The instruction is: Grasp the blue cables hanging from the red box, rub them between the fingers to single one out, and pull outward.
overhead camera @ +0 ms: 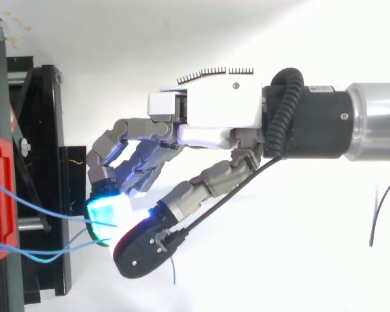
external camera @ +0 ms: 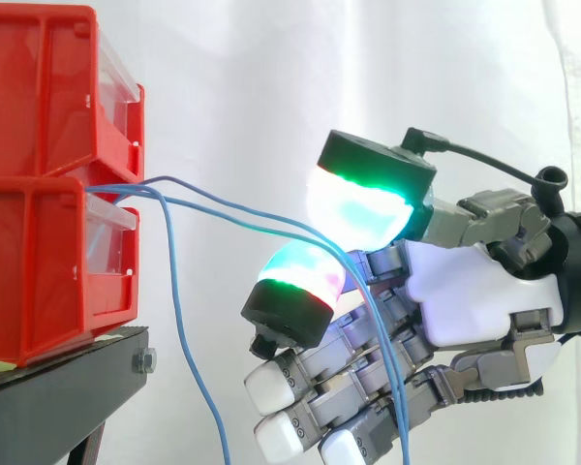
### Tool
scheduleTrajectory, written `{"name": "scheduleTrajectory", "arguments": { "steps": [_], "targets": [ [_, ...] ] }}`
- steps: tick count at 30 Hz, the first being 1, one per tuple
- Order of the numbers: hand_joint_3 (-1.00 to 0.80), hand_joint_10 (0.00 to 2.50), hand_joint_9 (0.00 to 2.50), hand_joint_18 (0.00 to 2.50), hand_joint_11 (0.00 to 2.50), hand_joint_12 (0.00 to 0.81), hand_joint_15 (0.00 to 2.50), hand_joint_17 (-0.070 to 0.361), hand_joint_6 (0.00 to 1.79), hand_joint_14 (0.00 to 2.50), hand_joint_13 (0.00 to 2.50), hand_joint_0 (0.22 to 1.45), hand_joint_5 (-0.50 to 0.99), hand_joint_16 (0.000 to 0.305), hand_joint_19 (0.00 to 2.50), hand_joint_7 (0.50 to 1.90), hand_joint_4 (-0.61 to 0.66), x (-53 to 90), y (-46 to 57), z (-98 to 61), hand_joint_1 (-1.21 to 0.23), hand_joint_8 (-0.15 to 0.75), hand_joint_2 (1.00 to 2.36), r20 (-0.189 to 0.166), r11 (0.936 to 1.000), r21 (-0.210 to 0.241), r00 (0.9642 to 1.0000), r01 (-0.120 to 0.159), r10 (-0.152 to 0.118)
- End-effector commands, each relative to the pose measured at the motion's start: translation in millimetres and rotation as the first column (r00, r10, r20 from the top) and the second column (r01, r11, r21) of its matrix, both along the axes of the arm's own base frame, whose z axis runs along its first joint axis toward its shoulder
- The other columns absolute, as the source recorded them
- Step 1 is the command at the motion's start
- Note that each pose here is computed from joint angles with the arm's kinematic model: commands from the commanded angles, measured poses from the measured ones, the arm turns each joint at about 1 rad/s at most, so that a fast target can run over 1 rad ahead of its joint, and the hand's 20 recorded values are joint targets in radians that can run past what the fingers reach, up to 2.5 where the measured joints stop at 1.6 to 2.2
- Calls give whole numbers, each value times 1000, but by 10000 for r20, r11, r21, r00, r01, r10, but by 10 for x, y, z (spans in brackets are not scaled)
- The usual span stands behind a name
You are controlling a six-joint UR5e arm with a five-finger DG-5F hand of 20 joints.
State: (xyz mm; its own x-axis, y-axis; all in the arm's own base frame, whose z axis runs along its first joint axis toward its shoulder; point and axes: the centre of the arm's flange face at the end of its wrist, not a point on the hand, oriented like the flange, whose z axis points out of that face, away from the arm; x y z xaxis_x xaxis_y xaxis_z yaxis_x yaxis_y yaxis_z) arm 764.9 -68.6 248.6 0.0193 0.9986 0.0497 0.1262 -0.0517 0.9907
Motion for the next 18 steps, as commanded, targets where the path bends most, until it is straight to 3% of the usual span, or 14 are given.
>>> {"name": "scheduleTrajectory", "arguments": {
  "steps": [1,5,9,12,18],
  "targets": [
    [-500,9,781,713,319,410,290,114,890,10,612,533,-139,51,366,1085,156,0,0,2,-718,343,1000,-7,10000,-1,10000,3,-3],
    [-355,10,788,701,325,400,294,109,886,10,611,608,-135,48,377,1141,136,0,1,2,-749,334,1010,-7,10000,1,10000,-13,13],
    [-268,9,747,711,334,399,285,109,915,10,605,653,-163,49,353,1065,100,-3,1,-5,-858,328,1015,-23,10000,-1,10000,-13,13],
    [-314,10,703,699,337,403,280,109,927,10,595,691,-179,48,327,1016,163,-3,1,-5,-929,322,1014,-23,10000,-1,10000,-13,13],
    [-500,10,703,701,349,401,277,109,930,10,598,682,-182,48,327,983,169,-3,1,-5,-959,320,1000,-23,10000,-1,10000,-13,13]
  ]
}}
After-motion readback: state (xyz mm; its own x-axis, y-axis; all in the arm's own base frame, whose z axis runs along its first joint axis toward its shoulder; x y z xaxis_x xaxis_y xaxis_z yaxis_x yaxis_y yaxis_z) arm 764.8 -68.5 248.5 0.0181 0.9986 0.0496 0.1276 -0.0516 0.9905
